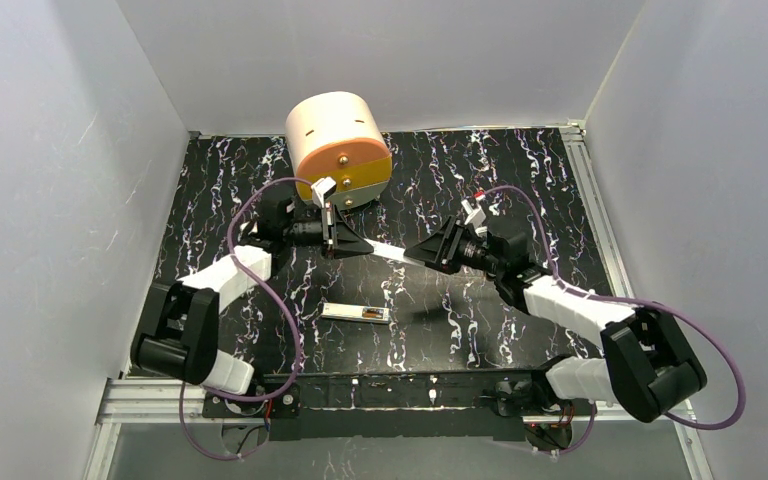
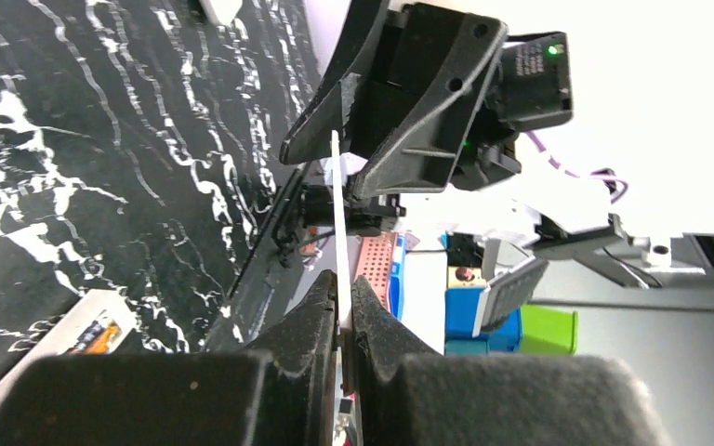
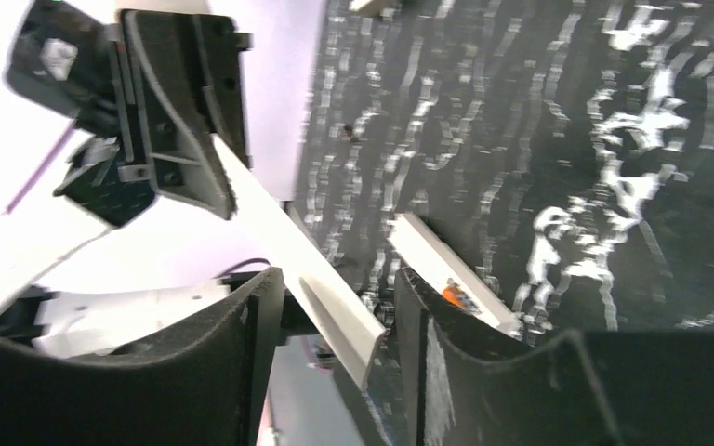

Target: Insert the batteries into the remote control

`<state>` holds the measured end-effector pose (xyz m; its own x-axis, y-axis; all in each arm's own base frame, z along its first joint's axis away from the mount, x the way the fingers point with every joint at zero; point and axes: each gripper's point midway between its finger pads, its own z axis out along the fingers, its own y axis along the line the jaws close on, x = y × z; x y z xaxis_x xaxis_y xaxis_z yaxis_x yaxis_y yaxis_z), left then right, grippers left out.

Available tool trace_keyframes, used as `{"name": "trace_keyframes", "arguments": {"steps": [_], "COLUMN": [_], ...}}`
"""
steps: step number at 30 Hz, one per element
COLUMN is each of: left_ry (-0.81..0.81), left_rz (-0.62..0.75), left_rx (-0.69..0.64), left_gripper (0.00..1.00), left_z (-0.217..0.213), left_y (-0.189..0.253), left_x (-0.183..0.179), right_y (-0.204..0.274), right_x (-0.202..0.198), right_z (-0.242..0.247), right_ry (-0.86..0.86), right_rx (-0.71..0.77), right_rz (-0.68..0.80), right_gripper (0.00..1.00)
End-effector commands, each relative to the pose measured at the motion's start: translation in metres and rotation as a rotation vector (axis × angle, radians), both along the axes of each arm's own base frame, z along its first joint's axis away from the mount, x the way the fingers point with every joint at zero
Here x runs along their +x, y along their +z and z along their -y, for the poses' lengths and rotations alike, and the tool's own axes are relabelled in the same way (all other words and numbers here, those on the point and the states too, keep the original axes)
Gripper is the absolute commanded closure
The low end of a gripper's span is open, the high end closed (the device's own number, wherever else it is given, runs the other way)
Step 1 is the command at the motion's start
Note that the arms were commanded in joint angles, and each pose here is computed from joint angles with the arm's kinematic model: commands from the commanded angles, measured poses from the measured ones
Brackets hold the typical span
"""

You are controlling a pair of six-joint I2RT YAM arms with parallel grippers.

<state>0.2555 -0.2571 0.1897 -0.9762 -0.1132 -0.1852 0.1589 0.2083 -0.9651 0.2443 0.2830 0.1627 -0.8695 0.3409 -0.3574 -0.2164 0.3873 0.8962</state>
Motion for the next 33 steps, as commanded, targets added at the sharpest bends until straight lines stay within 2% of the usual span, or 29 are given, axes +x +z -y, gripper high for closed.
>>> {"name": "trace_keyframes", "arguments": {"steps": [1, 4, 12, 17, 18, 21, 22, 24, 26, 28, 30, 31, 32, 33], "left_ry": [-0.134, -0.135, -0.116, -0.099, -0.099, -0.097, -0.091, -0.082, -0.070, -0.040, 0.008, 0.053, 0.092, 0.135], "left_rz": [0.104, 0.113, 0.121, 0.134, 0.135, 0.144, 0.149, 0.150, 0.145, 0.136, 0.130, 0.113, 0.108, 0.105], "left_rx": [-0.090, -0.096, -0.103, -0.105, -0.106, -0.108, -0.107, -0.105, -0.099, -0.086, -0.047, 0.004, 0.079, 0.188], "left_gripper": [1.00, 1.00, 1.00, 1.00, 1.00, 1.00, 0.96, 0.81, 0.65, 0.40, 0.25, 0.12, 0.05, 0.02], "left_z": [-0.006, -0.008, -0.010, -0.011, -0.011, -0.011, -0.012, -0.012, -0.013, -0.015, -0.019, -0.024, -0.031, -0.040], "left_y": [0.052, 0.057, 0.068, 0.075, 0.076, 0.078, 0.079, 0.078, 0.074, 0.068, 0.056, 0.045, 0.031, 0.016], "left_x": [-0.024, -0.025, -0.023, -0.022, -0.023, -0.024, -0.024, -0.024, -0.023, -0.020, -0.016, -0.012, -0.009, -0.007], "right_y": [0.069, 0.075, 0.093, 0.101, 0.101, 0.102, 0.102, 0.099, 0.090, 0.079, 0.061, 0.054, 0.046, 0.040], "right_x": [-0.015, -0.021, -0.037, -0.042, -0.042, -0.042, -0.041, -0.039, -0.036, -0.033, -0.030, -0.029, -0.028, -0.027], "right_z": [-0.007, -0.005, 0.001, 0.001, 0.001, 0.001, 0.000, -0.001, -0.002, -0.003, -0.004, -0.004, -0.003, -0.002], "right_ry": [0.072, 0.082, 0.105, 0.126, 0.126, 0.128, 0.129, 0.125, 0.117, 0.105, 0.095, 0.086, 0.075, 0.066], "right_rx": [0.239, 0.269, 0.385, 0.412, 0.415, 0.423, 0.423, 0.416, 0.387, 0.347, 0.280, 0.249, 0.218, 0.187], "right_rz": [0.137, 0.153, 0.169, 0.179, 0.178, 0.169, 0.164, 0.148, 0.118, 0.085, 0.034, 0.019, 0.001, -0.008], "right_gripper": [0.51, 0.60, 0.65, 0.63, 0.65, 0.80, 0.86, 0.99, 0.99, 0.99, 0.99, 0.99, 0.99, 0.99]}}
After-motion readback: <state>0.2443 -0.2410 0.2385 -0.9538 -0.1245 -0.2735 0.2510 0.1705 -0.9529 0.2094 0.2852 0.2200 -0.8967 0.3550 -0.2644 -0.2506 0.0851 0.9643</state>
